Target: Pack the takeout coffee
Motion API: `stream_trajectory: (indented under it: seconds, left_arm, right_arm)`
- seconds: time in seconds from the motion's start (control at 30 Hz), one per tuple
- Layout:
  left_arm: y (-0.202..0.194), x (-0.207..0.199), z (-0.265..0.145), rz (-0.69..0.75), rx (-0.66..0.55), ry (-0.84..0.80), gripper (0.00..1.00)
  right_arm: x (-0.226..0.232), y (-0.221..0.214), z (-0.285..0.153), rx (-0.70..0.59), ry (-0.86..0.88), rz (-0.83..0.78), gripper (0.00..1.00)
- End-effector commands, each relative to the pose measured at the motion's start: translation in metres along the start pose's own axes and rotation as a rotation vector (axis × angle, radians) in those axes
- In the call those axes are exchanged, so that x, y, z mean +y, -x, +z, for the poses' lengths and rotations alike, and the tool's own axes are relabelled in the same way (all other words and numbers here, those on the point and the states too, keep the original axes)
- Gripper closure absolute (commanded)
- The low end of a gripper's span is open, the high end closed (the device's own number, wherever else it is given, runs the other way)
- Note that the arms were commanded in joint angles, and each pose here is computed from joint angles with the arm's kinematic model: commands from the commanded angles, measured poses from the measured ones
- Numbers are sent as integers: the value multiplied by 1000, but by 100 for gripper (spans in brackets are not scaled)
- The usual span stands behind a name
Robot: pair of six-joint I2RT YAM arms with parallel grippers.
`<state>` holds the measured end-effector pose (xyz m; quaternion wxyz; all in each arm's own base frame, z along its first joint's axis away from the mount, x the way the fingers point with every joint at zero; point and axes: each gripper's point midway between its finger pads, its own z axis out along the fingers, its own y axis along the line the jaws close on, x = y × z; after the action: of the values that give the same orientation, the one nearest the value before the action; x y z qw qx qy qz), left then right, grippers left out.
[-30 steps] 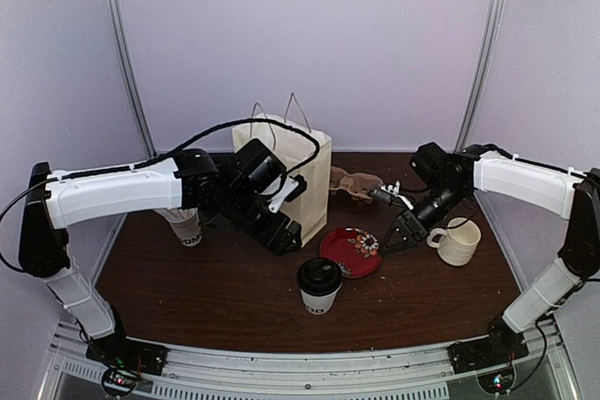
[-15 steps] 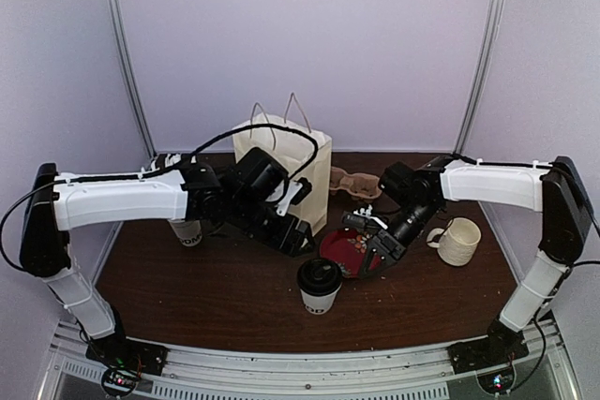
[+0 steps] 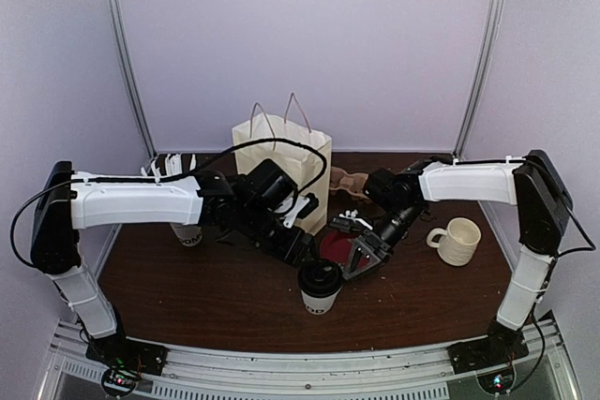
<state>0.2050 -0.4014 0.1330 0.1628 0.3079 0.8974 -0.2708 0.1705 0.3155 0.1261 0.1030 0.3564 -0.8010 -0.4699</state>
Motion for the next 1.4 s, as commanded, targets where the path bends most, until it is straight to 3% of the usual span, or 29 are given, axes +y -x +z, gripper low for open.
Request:
stream_trajectory:
  seconds: [0.0,0.57,1.0,1.37]
  left_arm:
    - [-5,-2,6,12,21,-8,35]
    - [-24,11,21,-5,91,34,44]
    - [-58,38,32,-24,169,122,47]
    - [-89,71,23,-27,197,269,48]
  right_arm:
    - [11,8,4,-2,42,-14,50]
    - [-11,9,18,35,0,53,62]
    - [-89,-10,23,137,-338,152,70]
    - [-83,9,14,139,-368,43,71]
